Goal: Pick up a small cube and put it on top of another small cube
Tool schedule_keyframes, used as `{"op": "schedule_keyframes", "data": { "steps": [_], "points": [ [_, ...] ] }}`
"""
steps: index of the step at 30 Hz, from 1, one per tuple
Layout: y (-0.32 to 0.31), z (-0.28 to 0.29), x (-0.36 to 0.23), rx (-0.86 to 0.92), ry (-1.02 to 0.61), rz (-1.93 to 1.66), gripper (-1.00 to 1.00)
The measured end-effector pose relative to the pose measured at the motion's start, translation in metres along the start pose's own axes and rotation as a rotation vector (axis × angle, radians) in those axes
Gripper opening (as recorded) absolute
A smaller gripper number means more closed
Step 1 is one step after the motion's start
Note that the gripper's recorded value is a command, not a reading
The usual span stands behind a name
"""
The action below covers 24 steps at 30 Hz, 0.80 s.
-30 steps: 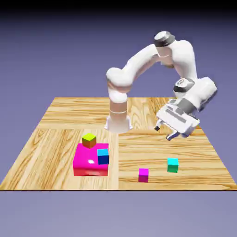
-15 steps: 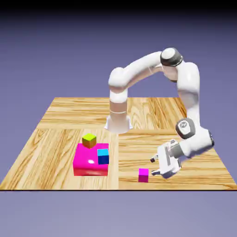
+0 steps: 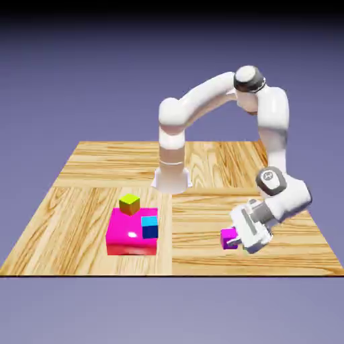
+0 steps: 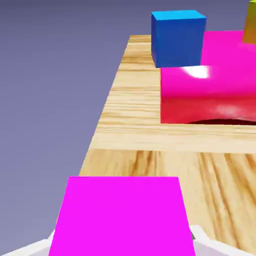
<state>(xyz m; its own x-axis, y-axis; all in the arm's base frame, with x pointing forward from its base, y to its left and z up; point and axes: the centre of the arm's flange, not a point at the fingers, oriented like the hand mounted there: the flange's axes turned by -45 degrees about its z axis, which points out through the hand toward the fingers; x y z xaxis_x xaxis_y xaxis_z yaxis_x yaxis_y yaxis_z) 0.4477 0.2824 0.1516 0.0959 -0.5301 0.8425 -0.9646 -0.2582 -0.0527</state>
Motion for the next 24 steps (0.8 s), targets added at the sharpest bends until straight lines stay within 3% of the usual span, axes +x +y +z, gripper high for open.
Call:
{"op": "schedule_keyframes", "data": {
  "steps": [15,21,22,24],
  "points": [
    [0.128,-0.091,-0.019,0.629,-0.052,-0.475,-1.00],
    [0.103,-0.044,-0.043,0.631,-0.051,-0.474,-1.00],
    [0.101,-0.040,-0.045,0.630,-0.052,-0.475,1.00],
    [0.101,-0.039,-0.045,0.629,-0.052,-0.475,1.00]
  ]
}}
